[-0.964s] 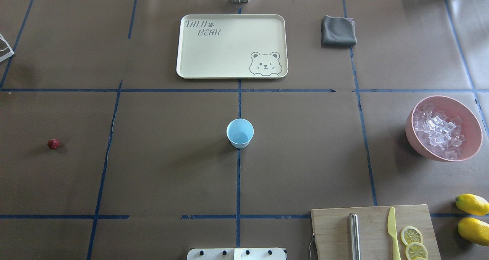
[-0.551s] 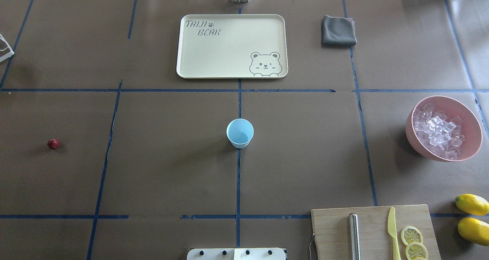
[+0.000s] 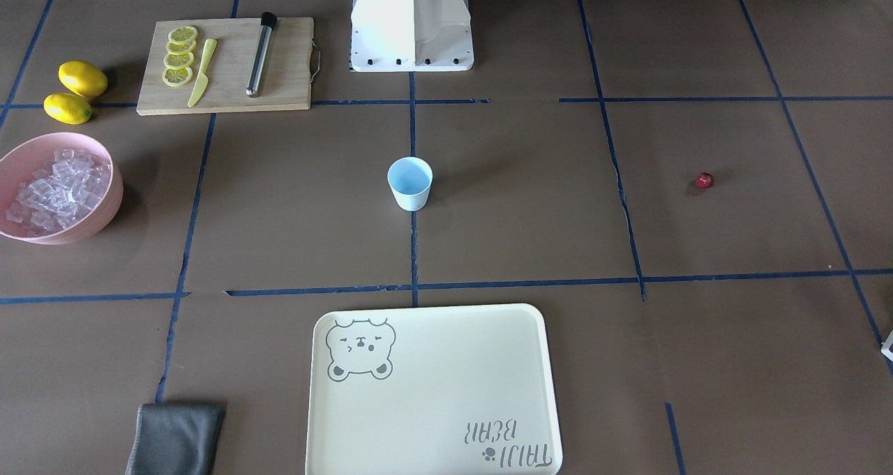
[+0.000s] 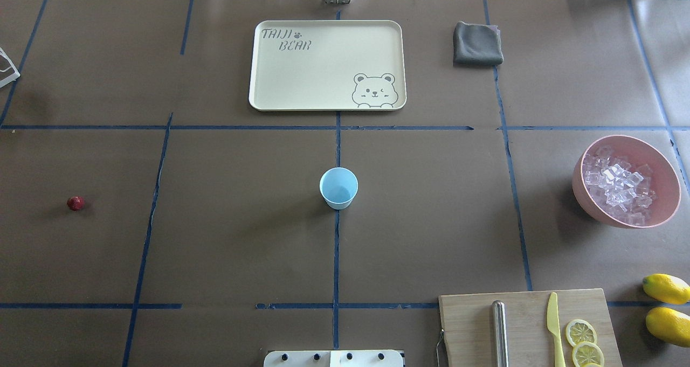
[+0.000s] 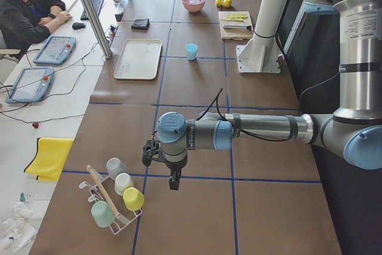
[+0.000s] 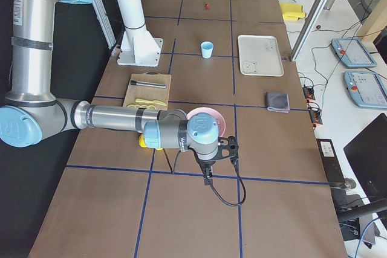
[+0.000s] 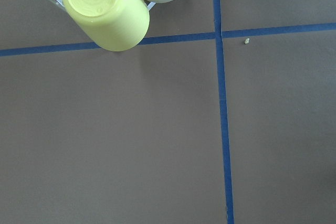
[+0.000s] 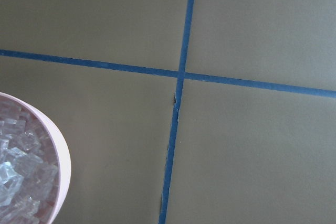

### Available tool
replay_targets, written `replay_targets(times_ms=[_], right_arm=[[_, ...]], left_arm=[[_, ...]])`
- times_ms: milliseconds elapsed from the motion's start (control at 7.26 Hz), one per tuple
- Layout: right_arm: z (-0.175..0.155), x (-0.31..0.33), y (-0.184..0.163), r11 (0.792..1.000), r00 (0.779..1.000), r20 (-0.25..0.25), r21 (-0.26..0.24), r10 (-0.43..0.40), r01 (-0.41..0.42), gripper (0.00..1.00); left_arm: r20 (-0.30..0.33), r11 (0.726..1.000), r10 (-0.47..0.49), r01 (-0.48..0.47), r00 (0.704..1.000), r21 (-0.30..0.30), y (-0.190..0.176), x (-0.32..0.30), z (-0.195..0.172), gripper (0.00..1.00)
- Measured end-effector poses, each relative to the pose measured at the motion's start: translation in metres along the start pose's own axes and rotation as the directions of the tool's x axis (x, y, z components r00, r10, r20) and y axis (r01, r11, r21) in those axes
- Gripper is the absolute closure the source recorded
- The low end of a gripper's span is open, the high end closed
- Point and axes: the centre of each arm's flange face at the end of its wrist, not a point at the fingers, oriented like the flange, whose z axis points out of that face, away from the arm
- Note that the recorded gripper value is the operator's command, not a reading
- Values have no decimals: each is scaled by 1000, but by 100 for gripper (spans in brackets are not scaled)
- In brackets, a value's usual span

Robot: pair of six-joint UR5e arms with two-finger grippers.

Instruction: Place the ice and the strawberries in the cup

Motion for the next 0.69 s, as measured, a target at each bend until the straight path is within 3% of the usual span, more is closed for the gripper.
replay_targets(times_ms=[275,413,689], right_arm=[[5,-45,-13,1000,994,105,8,-17,16,0],[9,-81,-21,1000,993,117,13,-19,18,0],[33,-152,-28,1000,997,78,-2,1,-1,0]], left_arm=[[-4,1000,1,-1,1000,-1,2,0,1,0],[-4,1000,1,-1,1000,-1,2,0,1,0],[-4,1000,1,-1,1000,0,2,0,1,0]])
